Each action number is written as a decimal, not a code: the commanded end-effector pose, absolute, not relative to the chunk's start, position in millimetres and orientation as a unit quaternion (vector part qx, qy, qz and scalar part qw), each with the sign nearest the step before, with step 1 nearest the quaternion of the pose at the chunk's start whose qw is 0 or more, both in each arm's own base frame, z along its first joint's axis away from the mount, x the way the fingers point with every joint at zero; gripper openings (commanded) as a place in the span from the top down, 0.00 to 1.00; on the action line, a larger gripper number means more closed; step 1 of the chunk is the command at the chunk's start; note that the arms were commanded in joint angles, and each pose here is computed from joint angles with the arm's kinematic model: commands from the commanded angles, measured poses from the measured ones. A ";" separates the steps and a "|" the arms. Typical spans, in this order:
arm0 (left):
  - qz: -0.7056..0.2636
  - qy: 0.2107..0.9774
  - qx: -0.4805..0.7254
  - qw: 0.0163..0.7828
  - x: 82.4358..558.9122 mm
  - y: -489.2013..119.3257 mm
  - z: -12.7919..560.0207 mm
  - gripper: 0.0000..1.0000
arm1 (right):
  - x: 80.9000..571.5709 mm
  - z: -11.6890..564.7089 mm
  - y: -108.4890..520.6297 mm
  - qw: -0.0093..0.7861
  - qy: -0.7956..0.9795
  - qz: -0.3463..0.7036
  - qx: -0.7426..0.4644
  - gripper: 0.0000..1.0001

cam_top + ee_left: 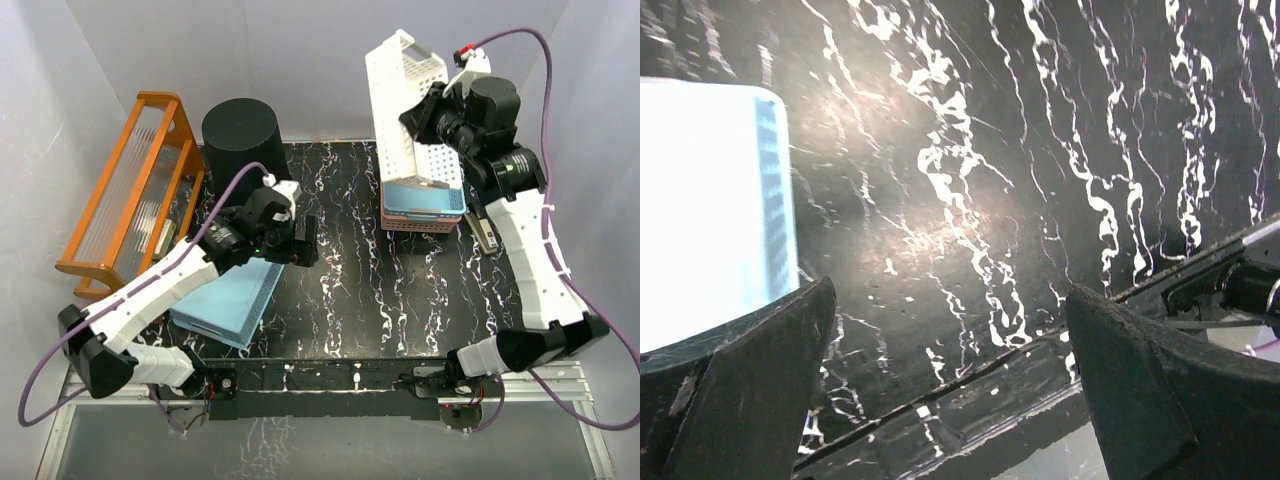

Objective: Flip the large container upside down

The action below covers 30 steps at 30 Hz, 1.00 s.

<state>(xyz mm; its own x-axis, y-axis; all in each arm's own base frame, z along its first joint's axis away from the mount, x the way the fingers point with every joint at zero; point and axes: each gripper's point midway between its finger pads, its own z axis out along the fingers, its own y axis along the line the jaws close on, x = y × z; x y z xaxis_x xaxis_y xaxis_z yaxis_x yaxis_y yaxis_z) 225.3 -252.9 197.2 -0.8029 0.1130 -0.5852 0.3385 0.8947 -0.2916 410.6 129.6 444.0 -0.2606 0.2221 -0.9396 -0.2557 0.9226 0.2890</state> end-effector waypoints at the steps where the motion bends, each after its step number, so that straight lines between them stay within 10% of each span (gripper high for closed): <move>1: -0.137 0.920 0.089 0.355 233.5 -195.6 244.8 0.01 | 370.6 444.0 184.8 0.568 0.737 0.356 -0.089 1.00; 13: -0.128 0.899 -0.051 0.415 255.5 -135.3 271.0 0.01 | 265.6 381.3 241.7 0.365 0.702 0.596 -0.136 1.00; 30: -0.156 0.895 -0.053 0.414 260.6 -147.9 266.7 0.01 | 211.7 275.8 233.9 0.166 0.653 0.731 0.107 1.00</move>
